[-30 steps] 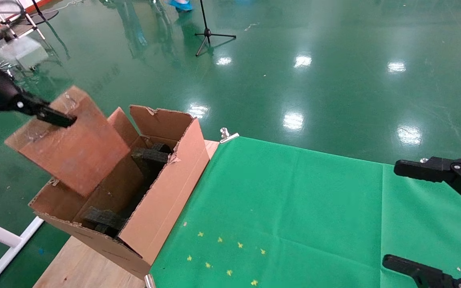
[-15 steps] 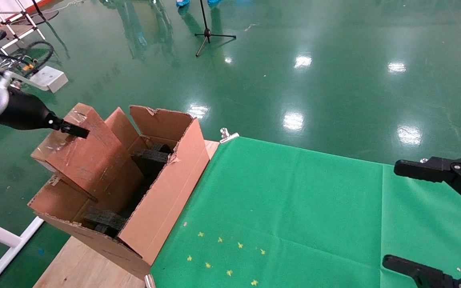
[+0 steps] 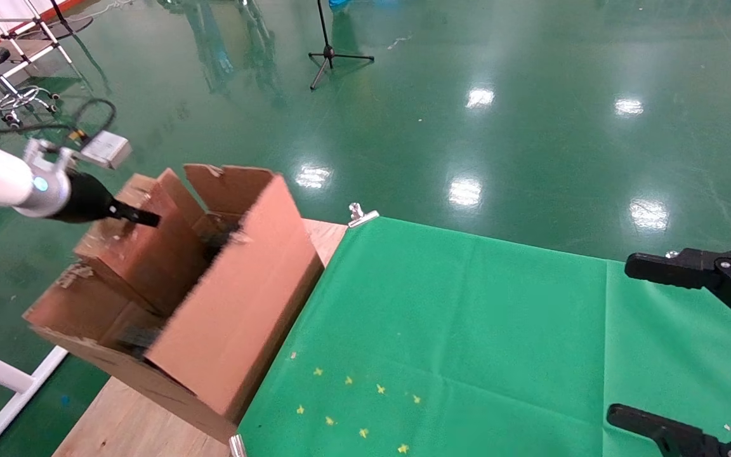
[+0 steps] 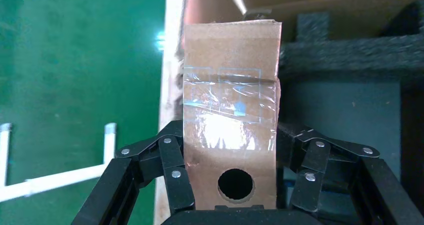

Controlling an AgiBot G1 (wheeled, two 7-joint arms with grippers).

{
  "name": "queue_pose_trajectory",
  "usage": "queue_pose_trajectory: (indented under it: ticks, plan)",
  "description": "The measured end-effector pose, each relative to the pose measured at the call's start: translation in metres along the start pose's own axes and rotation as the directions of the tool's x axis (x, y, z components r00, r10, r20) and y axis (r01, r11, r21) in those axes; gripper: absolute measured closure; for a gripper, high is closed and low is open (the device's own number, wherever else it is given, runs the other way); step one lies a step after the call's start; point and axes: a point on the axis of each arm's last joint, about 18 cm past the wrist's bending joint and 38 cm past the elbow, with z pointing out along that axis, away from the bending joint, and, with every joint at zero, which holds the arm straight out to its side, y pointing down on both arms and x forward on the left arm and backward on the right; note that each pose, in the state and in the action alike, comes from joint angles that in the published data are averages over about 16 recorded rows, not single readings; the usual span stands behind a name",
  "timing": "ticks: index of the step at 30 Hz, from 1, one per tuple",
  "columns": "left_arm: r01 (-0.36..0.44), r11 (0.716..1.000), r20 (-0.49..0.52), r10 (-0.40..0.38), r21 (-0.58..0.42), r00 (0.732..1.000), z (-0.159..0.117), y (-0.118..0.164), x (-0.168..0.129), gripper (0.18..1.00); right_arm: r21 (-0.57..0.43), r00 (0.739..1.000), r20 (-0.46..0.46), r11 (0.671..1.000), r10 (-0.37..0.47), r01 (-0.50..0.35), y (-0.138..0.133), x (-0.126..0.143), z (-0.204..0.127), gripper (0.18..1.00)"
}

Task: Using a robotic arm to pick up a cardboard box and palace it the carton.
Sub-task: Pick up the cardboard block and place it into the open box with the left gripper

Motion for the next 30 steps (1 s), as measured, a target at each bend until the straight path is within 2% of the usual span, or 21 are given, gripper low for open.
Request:
queue_pose_trajectory:
  ticks: [18,30]
  plan:
    - [0.034,0.994,-0.038,-0.039,-0.104,0.999,0.056,0.066,0.046,0.871,0.0,1.0,0.0,1.0,0.0,0.0,0.0,0.0,0.0,0.178]
    - [0.064,0.991,-0.066,-0.072,-0.118,0.995,0.075,0.088,0.068,0.879,0.0,1.0,0.0,1.0,0.0,0.0,0.0,0.0,0.0,0.178]
